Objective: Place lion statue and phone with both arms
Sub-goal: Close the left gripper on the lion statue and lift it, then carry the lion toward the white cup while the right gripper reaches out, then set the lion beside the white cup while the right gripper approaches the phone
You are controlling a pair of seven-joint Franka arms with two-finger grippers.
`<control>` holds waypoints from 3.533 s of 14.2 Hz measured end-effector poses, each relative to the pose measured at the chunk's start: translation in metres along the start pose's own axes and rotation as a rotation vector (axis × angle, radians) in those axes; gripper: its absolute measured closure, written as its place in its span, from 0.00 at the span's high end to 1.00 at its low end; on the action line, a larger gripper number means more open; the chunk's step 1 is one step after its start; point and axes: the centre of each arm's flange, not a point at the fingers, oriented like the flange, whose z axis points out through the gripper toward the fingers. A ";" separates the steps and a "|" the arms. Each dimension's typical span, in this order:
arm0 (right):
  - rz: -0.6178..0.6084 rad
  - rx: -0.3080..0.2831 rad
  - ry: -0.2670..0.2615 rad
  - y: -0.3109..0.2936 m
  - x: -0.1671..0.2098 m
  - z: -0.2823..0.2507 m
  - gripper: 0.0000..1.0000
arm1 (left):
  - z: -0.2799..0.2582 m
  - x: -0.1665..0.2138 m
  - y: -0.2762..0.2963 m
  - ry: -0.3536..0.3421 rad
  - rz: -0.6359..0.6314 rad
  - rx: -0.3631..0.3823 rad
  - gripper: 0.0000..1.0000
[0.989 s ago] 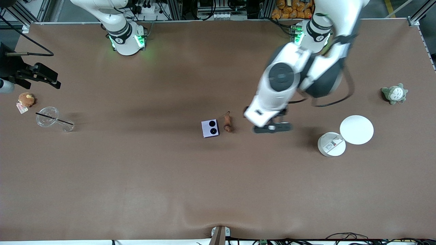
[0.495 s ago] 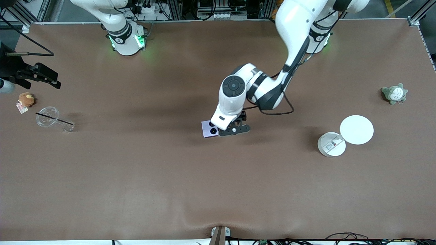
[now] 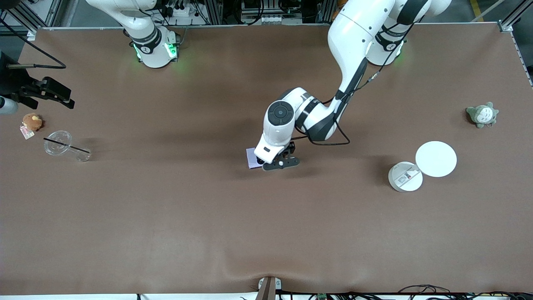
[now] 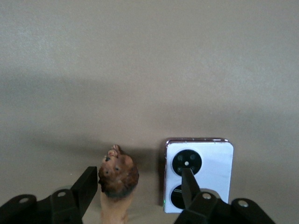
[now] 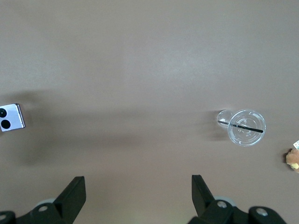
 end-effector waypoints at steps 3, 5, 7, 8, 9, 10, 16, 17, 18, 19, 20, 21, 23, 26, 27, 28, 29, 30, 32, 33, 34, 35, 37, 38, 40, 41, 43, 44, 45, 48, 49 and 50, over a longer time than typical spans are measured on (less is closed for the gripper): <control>0.000 0.000 0.000 0.000 0.000 0.000 1.00 | 0.003 -0.005 0.000 0.013 0.068 0.047 0.48; 0.000 0.000 0.000 0.000 0.000 0.000 1.00 | 0.001 -0.003 -0.002 0.011 0.106 0.059 0.37; 0.000 0.000 0.000 0.000 0.000 0.000 1.00 | 0.001 -0.002 -0.002 0.010 0.128 0.060 0.37; 0.000 0.000 0.000 0.000 0.000 0.000 1.00 | 0.001 -0.001 -0.003 0.011 0.130 0.060 0.37; 0.000 0.000 0.000 0.000 0.000 0.000 1.00 | 0.001 0.002 -0.005 0.012 0.127 0.063 0.37; 0.000 0.000 0.000 0.000 0.000 0.000 1.00 | -0.001 0.008 -0.009 0.011 0.120 0.071 0.37; -0.002 0.000 0.000 -0.001 0.000 0.000 1.00 | -0.073 0.114 -0.100 0.027 0.140 0.095 0.37; -0.002 0.000 0.000 -0.001 0.000 0.000 1.00 | -0.080 0.135 -0.126 0.020 0.174 0.101 0.37; -0.005 0.000 0.001 -0.002 0.000 0.000 1.00 | -0.081 0.154 -0.152 0.011 0.216 0.106 0.37; -0.009 0.000 0.002 -0.005 0.000 0.000 1.00 | -0.078 0.171 -0.178 -0.001 0.259 0.111 0.37; -0.015 -0.001 0.002 -0.008 0.000 0.000 1.00 | -0.074 0.183 -0.201 -0.014 0.290 0.115 0.37; -0.023 -0.001 0.001 -0.012 0.001 0.001 1.00 | -0.069 0.192 -0.219 -0.027 0.307 0.120 0.37; -0.041 0.000 -0.007 -0.021 0.007 0.006 1.00 | -0.057 0.200 -0.246 -0.056 0.324 0.128 0.37; -0.056 0.000 -0.038 -0.028 0.020 0.023 1.00 | -0.033 0.198 -0.278 -0.114 0.299 0.145 0.37; -0.061 0.000 -0.055 -0.030 0.025 0.033 1.00 | -0.027 0.197 -0.287 -0.128 0.288 0.149 0.37; -0.065 0.001 -0.068 -0.033 0.030 0.042 1.00 | -0.023 0.197 -0.296 -0.138 0.277 0.151 0.37; -0.070 0.001 -0.081 -0.035 0.035 0.050 1.00 | -0.021 0.197 -0.303 -0.146 0.268 0.153 0.37; -0.075 0.002 -0.103 -0.039 0.040 0.062 1.00 | -0.020 0.196 -0.309 -0.151 0.262 0.154 0.37; -0.091 0.003 -0.148 -0.048 0.055 0.092 1.00 | -0.022 0.191 -0.314 -0.160 0.260 0.157 0.37; -0.100 0.003 -0.161 -0.053 0.061 0.101 1.00 | -0.023 0.187 -0.315 -0.160 0.261 0.156 0.37; -0.107 0.003 -0.172 -0.058 0.065 0.109 1.00 | -0.024 0.185 -0.316 -0.154 0.261 0.155 0.37; -0.110 0.003 -0.181 -0.060 0.068 0.115 1.00 | -0.024 0.183 -0.319 -0.144 0.261 0.152 0.37; -0.108 0.004 -0.189 -0.059 0.073 0.123 1.00 | -0.022 0.180 -0.326 -0.126 0.265 0.155 0.37; -0.107 0.006 -0.191 -0.059 0.076 0.127 1.00 | -0.021 0.180 -0.329 -0.111 0.270 0.158 0.37; -0.113 0.028 -0.188 -0.064 0.084 0.138 1.00 | -0.017 0.181 -0.335 -0.082 0.270 0.155 0.37; -0.124 0.044 -0.177 -0.074 0.089 0.146 1.00 | -0.017 0.182 -0.338 -0.072 0.266 0.149 0.37; -0.174 0.048 -0.163 -0.111 0.095 0.160 1.00 | -0.018 0.182 -0.344 -0.065 0.258 0.145 0.37; -0.191 0.045 -0.162 -0.130 0.095 0.167 1.00 | -0.018 0.182 -0.346 -0.063 0.256 0.144 0.37; -0.197 0.043 -0.160 -0.147 0.096 0.175 1.00 | -0.018 0.183 -0.347 -0.062 0.254 0.143 0.37; -0.143 0.039 -0.122 -0.195 0.101 0.203 1.00 | -0.018 0.188 -0.362 -0.064 0.229 0.143 0.62; -0.121 0.040 -0.107 -0.211 0.102 0.215 1.00 | -0.020 0.190 -0.366 -0.062 0.222 0.142 0.70; -0.107 0.042 -0.095 -0.228 0.103 0.227 1.00 | -0.024 0.191 -0.368 -0.057 0.218 0.141 0.79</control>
